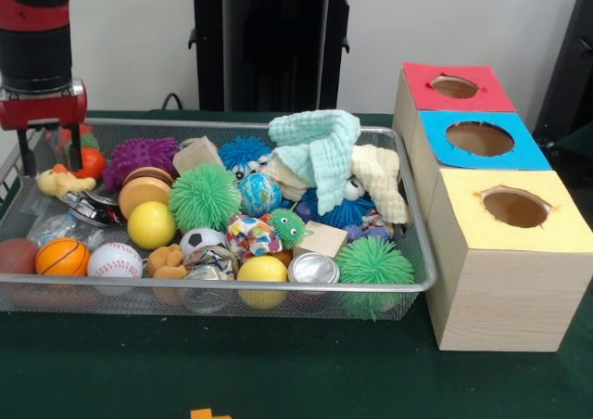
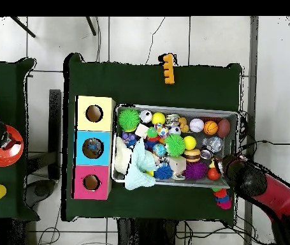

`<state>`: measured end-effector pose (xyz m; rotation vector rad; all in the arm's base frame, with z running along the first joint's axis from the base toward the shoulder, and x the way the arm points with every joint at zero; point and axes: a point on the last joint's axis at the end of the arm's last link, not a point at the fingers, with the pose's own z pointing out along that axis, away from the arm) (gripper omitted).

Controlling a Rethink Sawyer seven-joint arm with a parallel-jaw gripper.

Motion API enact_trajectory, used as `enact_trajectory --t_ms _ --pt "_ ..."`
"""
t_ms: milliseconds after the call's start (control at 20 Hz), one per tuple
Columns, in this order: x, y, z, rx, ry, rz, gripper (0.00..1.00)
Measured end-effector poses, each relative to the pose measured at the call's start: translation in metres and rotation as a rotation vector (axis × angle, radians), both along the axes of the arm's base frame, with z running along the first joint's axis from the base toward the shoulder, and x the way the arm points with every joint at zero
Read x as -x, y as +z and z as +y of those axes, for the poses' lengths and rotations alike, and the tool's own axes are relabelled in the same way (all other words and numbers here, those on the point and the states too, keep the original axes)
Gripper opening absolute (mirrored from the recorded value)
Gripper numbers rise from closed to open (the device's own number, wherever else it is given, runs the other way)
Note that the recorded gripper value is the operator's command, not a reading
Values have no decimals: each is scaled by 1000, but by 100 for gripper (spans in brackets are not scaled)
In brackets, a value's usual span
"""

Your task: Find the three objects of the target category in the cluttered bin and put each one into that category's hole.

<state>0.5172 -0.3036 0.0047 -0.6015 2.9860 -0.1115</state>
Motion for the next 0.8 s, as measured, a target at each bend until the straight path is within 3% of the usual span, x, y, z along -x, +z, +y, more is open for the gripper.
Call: enact_trajectory --t_ms 300,550,800 --pt "15 -11 -3 -3 -13 32 100" --pt "39 -18 -15 -2 -45 67 100" --pt "47 -18 -17 -7 -58 69 100"
